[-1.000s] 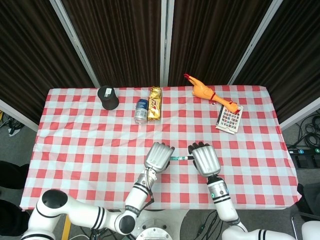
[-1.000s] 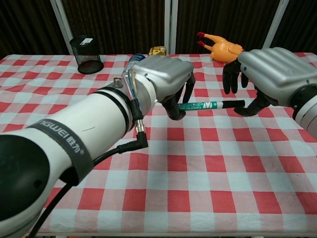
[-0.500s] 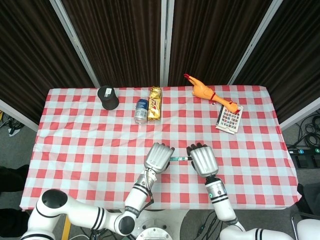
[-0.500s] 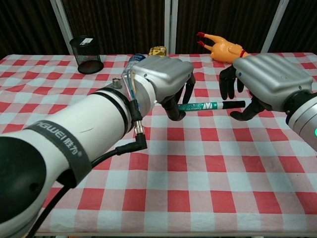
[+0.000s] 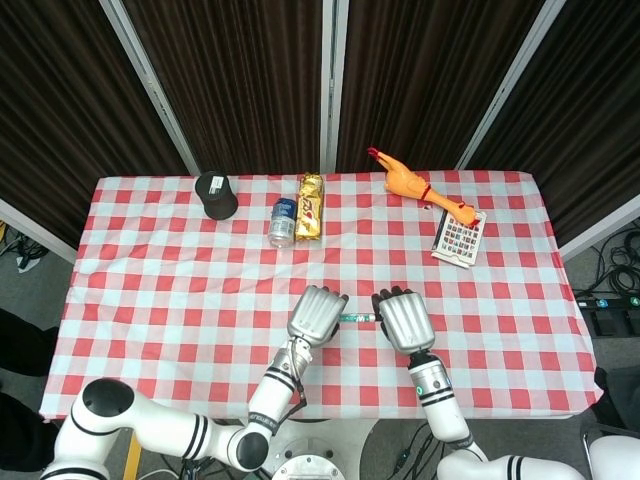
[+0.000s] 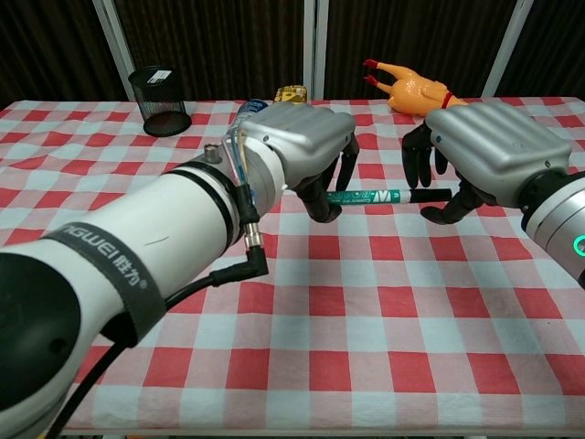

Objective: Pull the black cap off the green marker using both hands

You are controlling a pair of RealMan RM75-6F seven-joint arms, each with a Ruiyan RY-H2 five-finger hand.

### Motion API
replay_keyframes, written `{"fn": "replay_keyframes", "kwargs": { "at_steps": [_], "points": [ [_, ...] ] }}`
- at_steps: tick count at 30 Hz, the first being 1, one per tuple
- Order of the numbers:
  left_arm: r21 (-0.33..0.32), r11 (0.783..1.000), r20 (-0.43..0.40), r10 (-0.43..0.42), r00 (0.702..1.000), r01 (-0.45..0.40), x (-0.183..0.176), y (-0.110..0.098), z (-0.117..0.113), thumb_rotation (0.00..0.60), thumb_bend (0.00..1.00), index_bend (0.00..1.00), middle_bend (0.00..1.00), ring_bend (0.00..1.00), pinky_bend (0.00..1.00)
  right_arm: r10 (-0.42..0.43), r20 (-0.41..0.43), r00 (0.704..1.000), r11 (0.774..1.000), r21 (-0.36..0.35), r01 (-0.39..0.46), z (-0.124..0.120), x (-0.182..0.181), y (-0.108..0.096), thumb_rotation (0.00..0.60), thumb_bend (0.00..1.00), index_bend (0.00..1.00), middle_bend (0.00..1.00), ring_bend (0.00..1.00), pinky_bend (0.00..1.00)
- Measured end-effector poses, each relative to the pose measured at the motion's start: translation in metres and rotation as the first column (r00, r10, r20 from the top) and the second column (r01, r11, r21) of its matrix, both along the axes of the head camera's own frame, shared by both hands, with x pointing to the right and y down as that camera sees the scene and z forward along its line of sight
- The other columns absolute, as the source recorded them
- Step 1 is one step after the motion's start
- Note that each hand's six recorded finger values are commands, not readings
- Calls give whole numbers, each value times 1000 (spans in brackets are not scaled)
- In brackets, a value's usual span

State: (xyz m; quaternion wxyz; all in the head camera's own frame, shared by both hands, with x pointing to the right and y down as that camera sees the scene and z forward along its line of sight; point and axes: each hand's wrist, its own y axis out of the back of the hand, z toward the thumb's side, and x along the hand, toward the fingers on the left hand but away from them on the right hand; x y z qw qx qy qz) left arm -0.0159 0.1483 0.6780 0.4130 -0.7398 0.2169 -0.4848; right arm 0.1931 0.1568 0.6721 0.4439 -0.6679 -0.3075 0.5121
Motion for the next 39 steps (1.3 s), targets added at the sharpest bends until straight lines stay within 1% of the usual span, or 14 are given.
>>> {"fn": "replay_keyframes", "kwargs": {
  "at_steps": [8,14,19,25,35,39],
  "points": [
    [-2,1000,-2,0,1000,0,0,0,0,600,400,556,554,512,602,6,8,1000,1000,8,-6,0,-1,-2,600,134,646,586,491,636],
    [-4,1000,-8,1,1000,-1,1,1,-2,600,400,555,554,511,602,15,9,1000,1000,-4,-15,2,-1,0,600,142,660,598,499,643],
    [-11,1000,-19,-4,1000,4,1,2,-5,600,400,555,555,511,602,17,10,1000,1000,-1,-17,1,-1,2,600,150,690,620,525,644],
    [-14,1000,-20,-6,1000,5,-1,4,-7,600,400,555,554,512,602,23,9,1000,1000,13,-23,-1,-2,2,600,224,756,668,561,656],
    [-10,1000,-32,7,999,-7,0,7,-12,600,401,555,554,512,602,36,4,999,999,32,-36,-1,-1,0,600,312,845,731,603,689],
    [-10,1000,-30,8,1000,-8,-1,7,-12,600,400,555,554,512,602,39,-3,999,998,41,-39,-1,2,0,600,327,877,755,613,700]
  ]
}}
